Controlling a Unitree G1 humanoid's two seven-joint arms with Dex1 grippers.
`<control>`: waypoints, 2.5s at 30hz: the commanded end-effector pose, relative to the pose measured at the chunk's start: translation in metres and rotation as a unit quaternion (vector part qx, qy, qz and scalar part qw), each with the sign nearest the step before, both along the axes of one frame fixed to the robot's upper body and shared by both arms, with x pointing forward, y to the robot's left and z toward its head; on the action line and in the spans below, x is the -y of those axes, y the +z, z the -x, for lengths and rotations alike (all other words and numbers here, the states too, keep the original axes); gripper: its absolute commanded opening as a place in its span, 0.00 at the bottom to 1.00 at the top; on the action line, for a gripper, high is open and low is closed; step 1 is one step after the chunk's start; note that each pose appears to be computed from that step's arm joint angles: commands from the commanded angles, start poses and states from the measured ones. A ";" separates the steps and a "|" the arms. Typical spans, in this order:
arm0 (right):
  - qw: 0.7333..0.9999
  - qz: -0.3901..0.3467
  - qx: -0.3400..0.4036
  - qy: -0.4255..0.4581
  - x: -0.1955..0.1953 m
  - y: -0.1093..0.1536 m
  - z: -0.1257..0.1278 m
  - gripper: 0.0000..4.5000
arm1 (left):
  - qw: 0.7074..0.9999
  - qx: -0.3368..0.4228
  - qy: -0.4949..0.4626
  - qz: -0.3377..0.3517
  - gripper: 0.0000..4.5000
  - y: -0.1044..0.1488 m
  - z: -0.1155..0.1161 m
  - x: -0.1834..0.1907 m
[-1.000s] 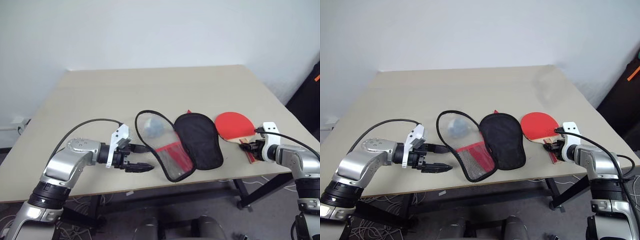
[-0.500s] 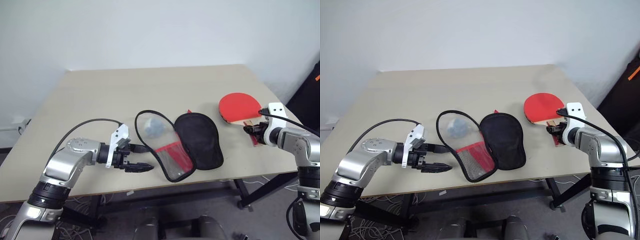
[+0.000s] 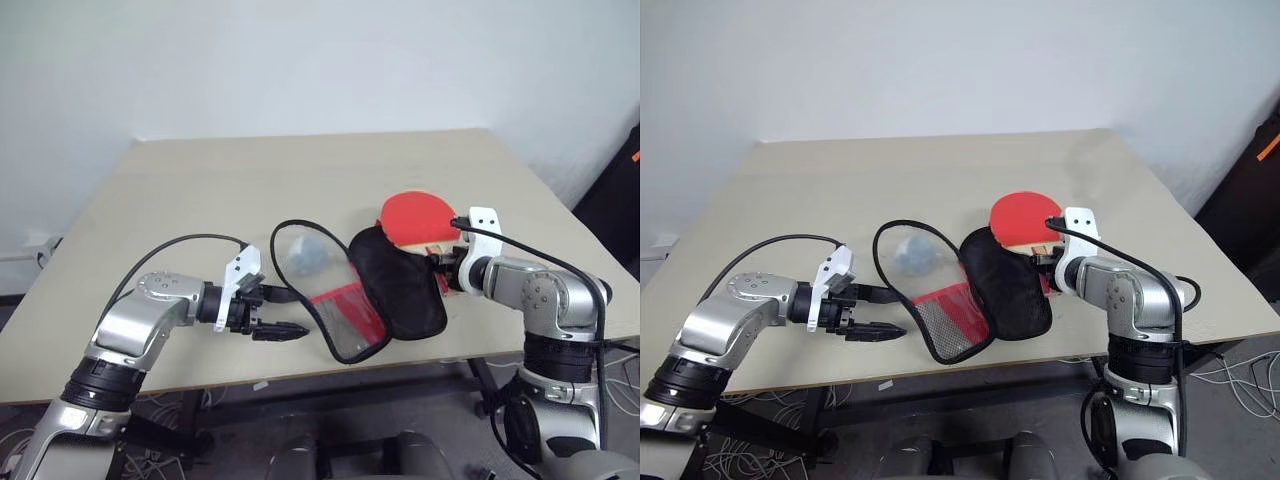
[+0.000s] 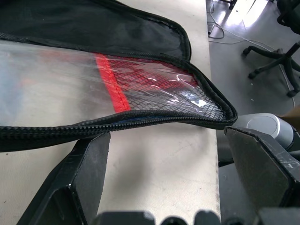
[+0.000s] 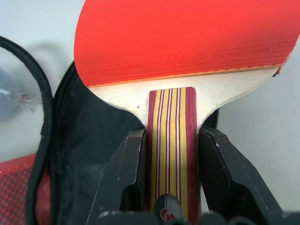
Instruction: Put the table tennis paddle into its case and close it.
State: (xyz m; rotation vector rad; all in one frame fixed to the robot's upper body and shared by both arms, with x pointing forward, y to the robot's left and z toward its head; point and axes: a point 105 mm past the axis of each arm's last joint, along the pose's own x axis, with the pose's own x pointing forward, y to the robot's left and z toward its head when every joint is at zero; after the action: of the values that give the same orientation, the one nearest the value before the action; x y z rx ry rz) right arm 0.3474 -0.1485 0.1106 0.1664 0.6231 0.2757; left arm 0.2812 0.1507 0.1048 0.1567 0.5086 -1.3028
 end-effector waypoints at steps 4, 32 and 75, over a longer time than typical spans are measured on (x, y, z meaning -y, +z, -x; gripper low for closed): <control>1.000 -0.017 0.012 0.006 -0.011 0.009 0.011 0.28 | 1.000 0.017 -0.016 0.004 0.93 0.010 -0.006 0.007; 0.997 0.022 0.003 0.072 -0.052 -0.033 0.009 0.46 | 1.000 0.017 -0.012 0.001 0.93 0.013 -0.007 0.005; 0.898 -0.179 0.402 0.000 0.032 0.170 -0.004 0.93 | 0.986 0.046 0.007 0.159 0.93 0.035 -0.096 0.166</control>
State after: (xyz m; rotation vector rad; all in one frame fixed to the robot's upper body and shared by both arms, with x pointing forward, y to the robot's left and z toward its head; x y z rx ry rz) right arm 0.3543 -0.1763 0.2710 0.3971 -0.2127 0.4413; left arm 0.3728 -0.0162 0.1218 -0.0670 0.2791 -1.3299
